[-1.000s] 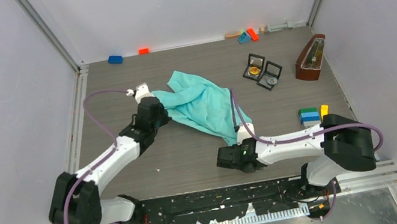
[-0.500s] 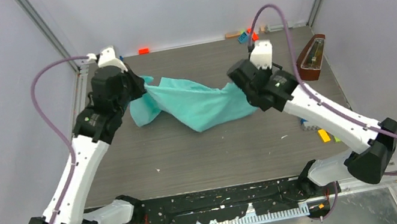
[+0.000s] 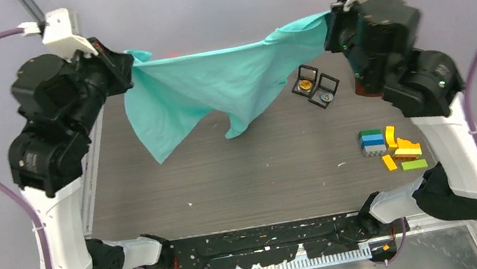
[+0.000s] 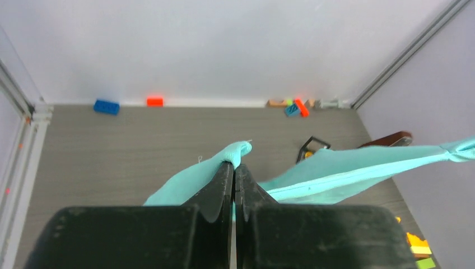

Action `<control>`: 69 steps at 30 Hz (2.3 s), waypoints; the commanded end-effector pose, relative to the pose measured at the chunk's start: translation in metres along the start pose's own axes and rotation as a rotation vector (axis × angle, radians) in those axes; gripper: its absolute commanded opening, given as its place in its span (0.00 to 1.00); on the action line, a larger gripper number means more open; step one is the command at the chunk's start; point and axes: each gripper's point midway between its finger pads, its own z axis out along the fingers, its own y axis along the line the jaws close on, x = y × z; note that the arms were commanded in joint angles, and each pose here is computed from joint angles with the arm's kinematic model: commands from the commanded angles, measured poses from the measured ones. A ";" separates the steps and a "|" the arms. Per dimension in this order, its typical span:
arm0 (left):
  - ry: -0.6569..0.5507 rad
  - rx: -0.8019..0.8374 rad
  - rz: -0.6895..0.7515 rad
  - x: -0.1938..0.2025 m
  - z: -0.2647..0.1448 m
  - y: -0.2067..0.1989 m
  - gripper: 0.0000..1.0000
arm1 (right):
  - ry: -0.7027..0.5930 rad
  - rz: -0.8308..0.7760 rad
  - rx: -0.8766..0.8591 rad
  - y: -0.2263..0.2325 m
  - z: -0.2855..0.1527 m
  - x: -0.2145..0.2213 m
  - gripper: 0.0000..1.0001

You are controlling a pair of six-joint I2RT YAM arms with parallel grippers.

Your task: Pin the brooch onto the clothing

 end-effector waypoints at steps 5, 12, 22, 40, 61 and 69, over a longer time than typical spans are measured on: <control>-0.170 0.116 0.039 -0.063 -0.069 -0.014 0.00 | -0.276 0.109 -0.303 -0.015 -0.081 -0.109 0.00; -0.129 0.087 0.050 -0.046 -0.049 -0.010 0.00 | -0.282 0.113 -0.252 -0.019 -0.073 -0.106 0.00; 0.026 -0.157 0.147 0.019 0.053 0.033 0.00 | -0.236 -0.052 -0.037 0.018 0.014 -0.057 0.00; -0.132 0.024 0.136 -0.009 -0.031 0.016 0.00 | -0.187 -0.108 -0.405 0.044 -0.035 -0.055 0.00; -0.223 -0.060 0.062 -0.038 -0.077 0.031 0.00 | -0.386 -0.009 -0.273 -0.004 -0.060 -0.106 0.00; 0.025 -0.415 0.195 0.047 0.070 0.099 0.00 | -0.179 -0.172 -0.191 0.082 0.128 -0.006 0.01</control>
